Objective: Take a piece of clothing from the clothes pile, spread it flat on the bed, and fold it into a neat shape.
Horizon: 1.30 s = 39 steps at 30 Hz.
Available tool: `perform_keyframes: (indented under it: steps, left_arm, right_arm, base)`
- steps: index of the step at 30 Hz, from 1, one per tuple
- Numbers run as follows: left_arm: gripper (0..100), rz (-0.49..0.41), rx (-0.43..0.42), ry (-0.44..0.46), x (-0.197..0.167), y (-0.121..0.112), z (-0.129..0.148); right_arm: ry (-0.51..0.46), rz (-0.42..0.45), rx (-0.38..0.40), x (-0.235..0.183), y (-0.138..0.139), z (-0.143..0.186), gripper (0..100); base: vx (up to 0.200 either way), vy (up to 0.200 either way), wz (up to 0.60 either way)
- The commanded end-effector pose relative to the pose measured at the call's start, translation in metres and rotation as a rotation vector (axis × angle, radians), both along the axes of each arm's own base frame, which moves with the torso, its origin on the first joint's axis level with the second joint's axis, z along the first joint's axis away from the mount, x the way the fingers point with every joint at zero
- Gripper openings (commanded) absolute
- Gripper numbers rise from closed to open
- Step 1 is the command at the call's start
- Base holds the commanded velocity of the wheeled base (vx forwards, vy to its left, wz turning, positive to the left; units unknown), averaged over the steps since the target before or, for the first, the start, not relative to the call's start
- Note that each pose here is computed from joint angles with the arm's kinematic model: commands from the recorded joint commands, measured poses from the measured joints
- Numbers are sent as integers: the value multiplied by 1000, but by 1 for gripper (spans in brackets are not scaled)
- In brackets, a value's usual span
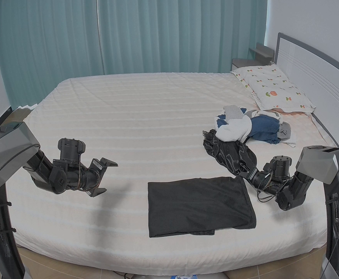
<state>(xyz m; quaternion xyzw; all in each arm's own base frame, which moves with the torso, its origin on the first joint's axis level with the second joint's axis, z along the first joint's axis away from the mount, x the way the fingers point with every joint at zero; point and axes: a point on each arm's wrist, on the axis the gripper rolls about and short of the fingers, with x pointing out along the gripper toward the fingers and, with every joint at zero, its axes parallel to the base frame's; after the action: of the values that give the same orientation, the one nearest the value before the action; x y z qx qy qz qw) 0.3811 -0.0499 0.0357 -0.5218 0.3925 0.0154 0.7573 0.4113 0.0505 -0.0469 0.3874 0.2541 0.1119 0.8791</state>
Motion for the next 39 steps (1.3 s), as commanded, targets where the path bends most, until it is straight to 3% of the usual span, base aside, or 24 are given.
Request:
perform_keyframes:
  steps: [1,33,34,39]
  left_arm:
    - [100,1,0,2,0,0,-1]
    - [100,1,0,2,0,0,-1]
    - [100,1,0,2,0,0,-1]
    - [100,1,0,2,0,0,-1]
  right_arm:
    - [-13,-9,4,3,-3,3,0]
    - [11,-58,-7,5,-12,-9,0]
    - [13,-58,-7,5,-12,-9,100]
    - [5,-62,-3,4,-12,-8,100]
  base:
    - [0,0,0]
    - [0,0,0]
    - [0,0,0]
    - [0,0,0]
